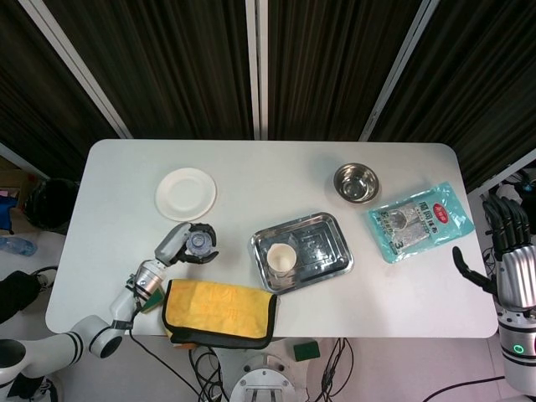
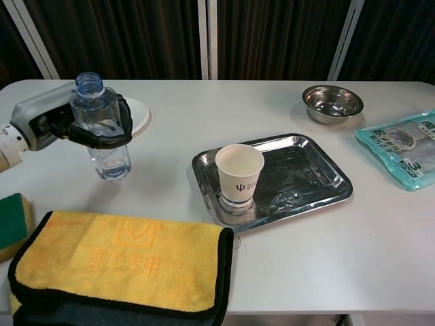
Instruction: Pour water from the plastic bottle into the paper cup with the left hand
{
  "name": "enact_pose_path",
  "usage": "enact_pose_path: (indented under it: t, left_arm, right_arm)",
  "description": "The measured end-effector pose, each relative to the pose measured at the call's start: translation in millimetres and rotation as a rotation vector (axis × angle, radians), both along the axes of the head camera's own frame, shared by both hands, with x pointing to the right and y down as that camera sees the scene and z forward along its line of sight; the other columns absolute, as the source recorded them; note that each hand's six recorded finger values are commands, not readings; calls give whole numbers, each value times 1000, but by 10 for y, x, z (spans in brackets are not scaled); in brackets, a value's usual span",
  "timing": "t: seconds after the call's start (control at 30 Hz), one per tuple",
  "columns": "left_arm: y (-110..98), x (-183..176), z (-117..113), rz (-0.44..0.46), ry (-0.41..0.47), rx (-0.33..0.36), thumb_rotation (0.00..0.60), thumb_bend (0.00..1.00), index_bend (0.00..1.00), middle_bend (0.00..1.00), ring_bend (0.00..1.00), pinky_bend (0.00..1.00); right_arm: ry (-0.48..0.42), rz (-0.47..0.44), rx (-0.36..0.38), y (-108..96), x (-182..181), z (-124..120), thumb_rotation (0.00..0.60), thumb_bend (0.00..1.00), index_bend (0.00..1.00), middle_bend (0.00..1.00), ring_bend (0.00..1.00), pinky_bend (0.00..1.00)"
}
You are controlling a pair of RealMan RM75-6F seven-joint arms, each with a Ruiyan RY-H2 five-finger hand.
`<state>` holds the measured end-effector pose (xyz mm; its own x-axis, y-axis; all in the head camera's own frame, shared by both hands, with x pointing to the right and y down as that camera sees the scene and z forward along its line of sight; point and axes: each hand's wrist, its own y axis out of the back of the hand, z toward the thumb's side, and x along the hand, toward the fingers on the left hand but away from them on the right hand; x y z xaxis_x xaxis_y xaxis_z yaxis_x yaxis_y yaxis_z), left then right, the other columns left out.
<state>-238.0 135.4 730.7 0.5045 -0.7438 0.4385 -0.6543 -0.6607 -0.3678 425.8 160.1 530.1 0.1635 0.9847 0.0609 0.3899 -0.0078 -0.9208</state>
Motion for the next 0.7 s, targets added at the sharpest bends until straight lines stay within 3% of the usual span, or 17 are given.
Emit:
enact_pose_path:
  t: [0.7]
  left_arm:
    - [-86,210,-199,266,-307,120,600,468,811,747,524,520]
  right_arm:
    - [3,11,9,6,46,-32,600,338,0,0,0,0]
